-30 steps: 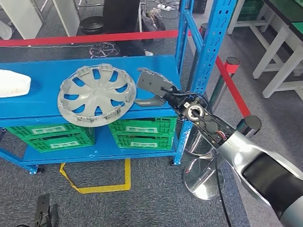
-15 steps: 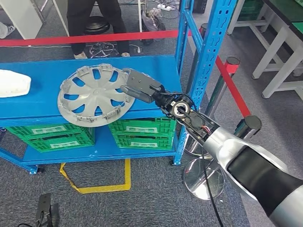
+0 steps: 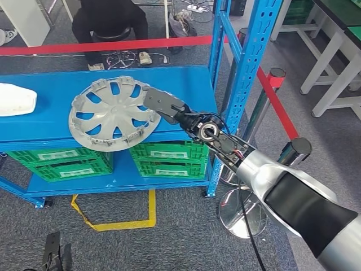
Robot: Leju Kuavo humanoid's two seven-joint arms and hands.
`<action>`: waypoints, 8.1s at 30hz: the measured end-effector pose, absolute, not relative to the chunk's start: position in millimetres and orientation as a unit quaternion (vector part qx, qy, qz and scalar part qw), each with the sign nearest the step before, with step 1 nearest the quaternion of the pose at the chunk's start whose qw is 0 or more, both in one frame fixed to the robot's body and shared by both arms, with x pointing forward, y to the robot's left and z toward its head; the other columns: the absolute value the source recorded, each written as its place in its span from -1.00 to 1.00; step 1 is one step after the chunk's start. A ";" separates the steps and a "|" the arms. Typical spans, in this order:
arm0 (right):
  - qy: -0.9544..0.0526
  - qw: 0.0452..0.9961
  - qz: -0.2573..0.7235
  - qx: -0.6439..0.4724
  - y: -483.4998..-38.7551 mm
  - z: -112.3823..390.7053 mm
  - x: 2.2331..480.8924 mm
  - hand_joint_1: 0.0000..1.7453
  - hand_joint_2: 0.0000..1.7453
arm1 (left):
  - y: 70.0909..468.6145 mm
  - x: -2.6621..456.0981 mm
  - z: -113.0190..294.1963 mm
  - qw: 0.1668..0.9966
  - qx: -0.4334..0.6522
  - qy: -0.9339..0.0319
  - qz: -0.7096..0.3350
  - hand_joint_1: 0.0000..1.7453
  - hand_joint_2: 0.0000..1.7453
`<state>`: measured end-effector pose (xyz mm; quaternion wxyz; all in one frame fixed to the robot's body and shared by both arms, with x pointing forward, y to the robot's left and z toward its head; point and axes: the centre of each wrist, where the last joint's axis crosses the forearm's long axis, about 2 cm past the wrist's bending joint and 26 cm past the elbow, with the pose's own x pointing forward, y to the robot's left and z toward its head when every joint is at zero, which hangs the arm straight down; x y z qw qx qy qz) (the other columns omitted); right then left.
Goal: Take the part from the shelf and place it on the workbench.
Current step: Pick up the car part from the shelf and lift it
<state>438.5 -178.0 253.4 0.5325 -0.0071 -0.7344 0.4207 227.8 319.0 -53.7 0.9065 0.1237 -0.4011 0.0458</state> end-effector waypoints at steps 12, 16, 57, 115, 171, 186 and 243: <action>-0.727 0.534 0.432 -0.004 -173.9 249.9 439.4 -1.00 -1.00 | 319.7 226.6 -54.3 0.908 0.127 -0.396 0.050 -1.00 -1.00; -0.730 0.533 0.428 0.000 -173.5 248.7 439.6 -1.00 -1.00 | 319.9 226.3 -54.5 0.908 0.130 -0.395 0.049 -1.00 -1.00; -0.731 0.531 0.429 -0.001 -165.2 241.4 439.9 -1.00 -1.00 | 320.7 226.4 -54.5 0.911 0.122 -0.390 0.062 -1.00 -1.00; -0.696 0.535 0.480 -0.002 -149.8 239.5 432.5 -1.00 -1.00 | 318.4 231.3 -52.2 0.912 0.132 -0.383 0.059 -1.00 -1.00; -0.621 0.327 0.672 -0.235 -106.0 222.0 358.8 -1.00 1.00 | 319.8 241.5 -46.7 0.911 0.128 -0.385 0.075 -1.00 -1.00; -0.614 0.329 0.682 -0.223 -108.5 207.1 356.7 -1.00 1.00 | 319.5 242.0 -46.5 0.910 0.131 -0.383 0.084 -1.00 -1.00; -0.672 0.385 0.629 -0.060 -6.7 202.5 337.9 -1.00 1.00 | 309.3 246.5 -44.4 0.913 0.126 -0.384 0.065 -1.00 -1.00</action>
